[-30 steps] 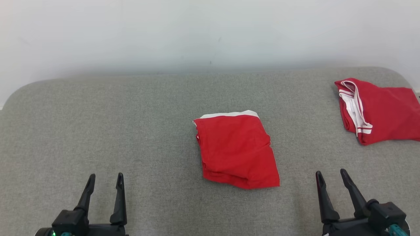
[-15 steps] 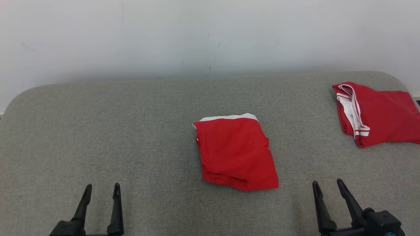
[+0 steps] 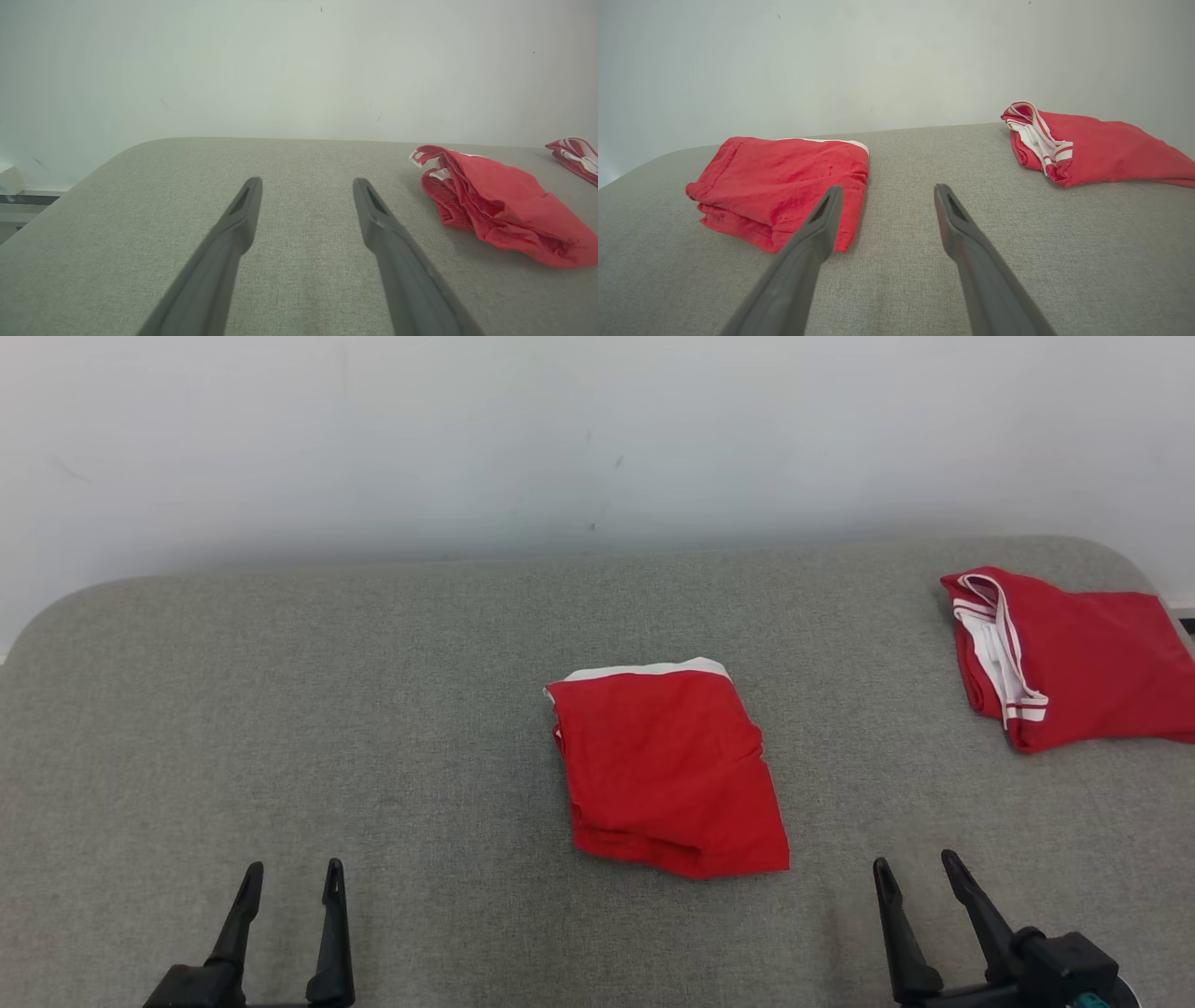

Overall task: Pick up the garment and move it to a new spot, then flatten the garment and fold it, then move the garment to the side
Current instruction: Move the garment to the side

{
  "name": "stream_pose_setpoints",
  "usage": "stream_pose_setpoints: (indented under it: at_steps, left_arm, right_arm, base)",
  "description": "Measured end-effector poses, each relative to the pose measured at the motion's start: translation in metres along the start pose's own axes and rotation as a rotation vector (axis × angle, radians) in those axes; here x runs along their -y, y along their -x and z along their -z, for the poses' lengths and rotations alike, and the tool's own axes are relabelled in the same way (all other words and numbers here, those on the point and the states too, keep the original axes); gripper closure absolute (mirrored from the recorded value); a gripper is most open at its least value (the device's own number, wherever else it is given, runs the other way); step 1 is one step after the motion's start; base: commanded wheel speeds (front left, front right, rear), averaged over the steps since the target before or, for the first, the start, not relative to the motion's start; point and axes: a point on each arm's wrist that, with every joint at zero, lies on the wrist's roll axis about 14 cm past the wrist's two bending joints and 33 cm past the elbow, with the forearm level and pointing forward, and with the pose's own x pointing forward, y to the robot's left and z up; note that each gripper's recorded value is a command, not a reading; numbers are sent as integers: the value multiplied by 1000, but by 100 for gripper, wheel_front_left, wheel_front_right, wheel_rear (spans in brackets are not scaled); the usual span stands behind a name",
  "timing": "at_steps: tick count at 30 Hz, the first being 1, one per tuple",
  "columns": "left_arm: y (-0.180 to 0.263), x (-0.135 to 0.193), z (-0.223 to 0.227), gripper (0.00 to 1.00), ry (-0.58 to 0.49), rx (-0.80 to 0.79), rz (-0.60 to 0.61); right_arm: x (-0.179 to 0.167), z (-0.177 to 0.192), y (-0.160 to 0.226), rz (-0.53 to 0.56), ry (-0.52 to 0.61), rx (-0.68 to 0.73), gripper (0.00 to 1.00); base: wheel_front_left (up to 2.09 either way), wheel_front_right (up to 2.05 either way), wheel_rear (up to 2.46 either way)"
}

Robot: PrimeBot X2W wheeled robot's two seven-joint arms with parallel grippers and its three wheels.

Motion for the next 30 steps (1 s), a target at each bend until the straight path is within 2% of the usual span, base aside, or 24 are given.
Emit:
stream_pose_setpoints:
  at_steps: [8,12,18,30]
  left_arm:
    - [-1,-1,1,0,6,-3,-6]
    - [-7,-2,0,0,8,3,-10]
    - [-13,-6,-1,0,14,8,-23]
    - [-22,-21,11,0,17,-28,-72]
  right_arm:
    - [-12,-10,-30,-63,-3,-3,0]
    - [-21,-21,-65,-125,51,-15,0]
    - [-25,-21,-99,-151,78,-57,0]
    - [-26,29,-151,-174,111,-267,0]
  base:
    - [0,0,0]
    - [0,0,0]
    - [0,0,0]
    - [0,0,0]
